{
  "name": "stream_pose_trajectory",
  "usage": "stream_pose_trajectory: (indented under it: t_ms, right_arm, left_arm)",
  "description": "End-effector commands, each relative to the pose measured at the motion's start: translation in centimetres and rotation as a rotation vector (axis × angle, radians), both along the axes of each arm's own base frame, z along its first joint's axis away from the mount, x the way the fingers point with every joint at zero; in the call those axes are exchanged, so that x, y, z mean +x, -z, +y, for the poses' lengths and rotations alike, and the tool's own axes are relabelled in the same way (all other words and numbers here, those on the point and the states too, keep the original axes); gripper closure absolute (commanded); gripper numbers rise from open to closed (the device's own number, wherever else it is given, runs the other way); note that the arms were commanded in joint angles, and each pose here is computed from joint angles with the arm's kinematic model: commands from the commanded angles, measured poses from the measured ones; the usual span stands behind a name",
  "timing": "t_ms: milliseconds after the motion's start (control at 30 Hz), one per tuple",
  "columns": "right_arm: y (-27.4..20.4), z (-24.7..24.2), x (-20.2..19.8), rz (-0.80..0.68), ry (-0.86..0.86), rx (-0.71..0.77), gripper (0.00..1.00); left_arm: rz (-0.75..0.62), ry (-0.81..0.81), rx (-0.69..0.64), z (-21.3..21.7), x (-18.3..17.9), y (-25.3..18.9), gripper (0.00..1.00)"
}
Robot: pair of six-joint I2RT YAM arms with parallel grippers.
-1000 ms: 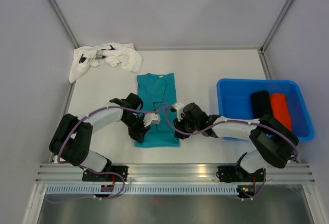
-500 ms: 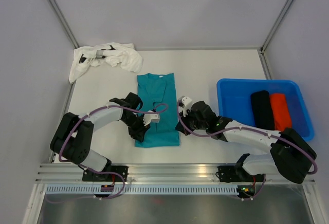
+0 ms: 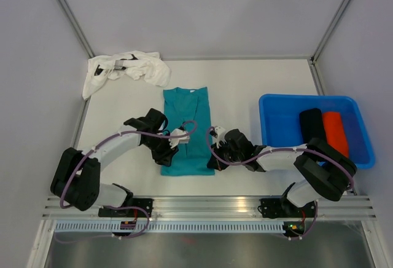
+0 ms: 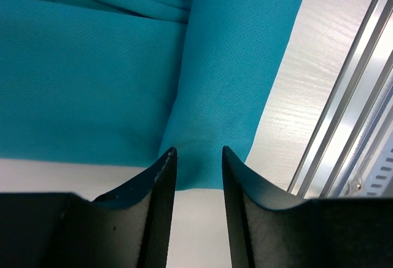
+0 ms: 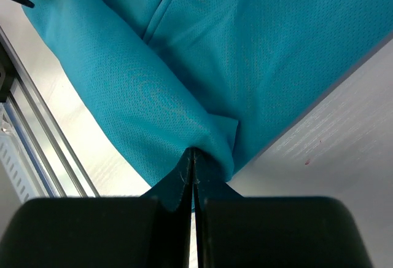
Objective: Roll the t-shirts
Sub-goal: Roll the tshirt
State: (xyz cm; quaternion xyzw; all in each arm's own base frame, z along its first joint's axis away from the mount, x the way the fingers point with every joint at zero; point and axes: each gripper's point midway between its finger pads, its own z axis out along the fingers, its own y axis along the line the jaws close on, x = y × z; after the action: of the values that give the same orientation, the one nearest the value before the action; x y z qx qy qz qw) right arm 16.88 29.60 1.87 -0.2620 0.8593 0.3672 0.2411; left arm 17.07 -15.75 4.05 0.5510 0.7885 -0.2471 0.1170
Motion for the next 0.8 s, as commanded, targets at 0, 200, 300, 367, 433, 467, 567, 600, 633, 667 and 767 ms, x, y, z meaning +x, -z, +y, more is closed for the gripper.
stream_pose_trajectory:
  t_ms: [0, 200, 300, 367, 433, 467, 567, 600, 633, 667, 767]
  right_arm:
    - [-1.3, 1.1, 0.7, -0.020, -0.001, 0.062, 1.00]
    - [-1.4, 0.5, 0.9, -0.033, 0.013, 0.028, 1.00]
    - [-1.3, 0.5, 1.0, -0.035, 0.008, 0.025, 0.99]
    - [-1.1, 0.5, 1.1, -0.039, 0.011, 0.028, 0.99]
    - [-0.9, 0.6, 1.3, -0.044, 0.014, 0.028, 0.99]
    - [-0.8, 0.5, 1.3, -0.043, 0.016, 0.024, 0.99]
    - [-0.7, 0.5, 1.3, -0.045, 0.015, 0.022, 0.98]
    - [-0.6, 0.4, 1.3, -0.046, 0.017, 0.019, 0.98]
    - [-0.7, 0.4, 1.4, -0.051, 0.018, 0.018, 0.97]
    - [-0.6, 0.4, 1.5, -0.053, 0.022, 0.015, 0.97]
    - [-0.5, 0.3, 1.7, -0.059, 0.029, 0.008, 0.96]
  left_arm:
    - [-0.134, -0.039, -0.029, -0.9, 1.9, -3.3, 0.58]
    - [-0.215, 0.062, 0.069, -0.2, 0.6, -2.4, 0.47]
    - [-0.249, 0.167, 0.096, -0.3, -1.2, -1.5, 0.44]
    - [-0.290, 0.209, 0.106, -0.2, -1.2, -1.0, 0.42]
    - [-0.322, 0.218, 0.115, 0.0, -1.0, -0.7, 0.40]
    - [-0.335, 0.226, 0.131, 0.3, -0.8, -0.4, 0.39]
    - [-0.353, 0.277, 0.125, 0.3, -1.5, 0.5, 0.38]
    - [-0.362, 0.289, 0.116, 0.0, -1.6, 0.8, 0.36]
    - [-0.350, 0.300, 0.120, 0.3, -2.2, 1.6, 0.36]
    - [-0.348, 0.296, 0.122, 0.4, -2.3, 2.0, 0.35]
    - [-0.369, 0.283, 0.144, 0.6, -1.8, 3.1, 0.35]
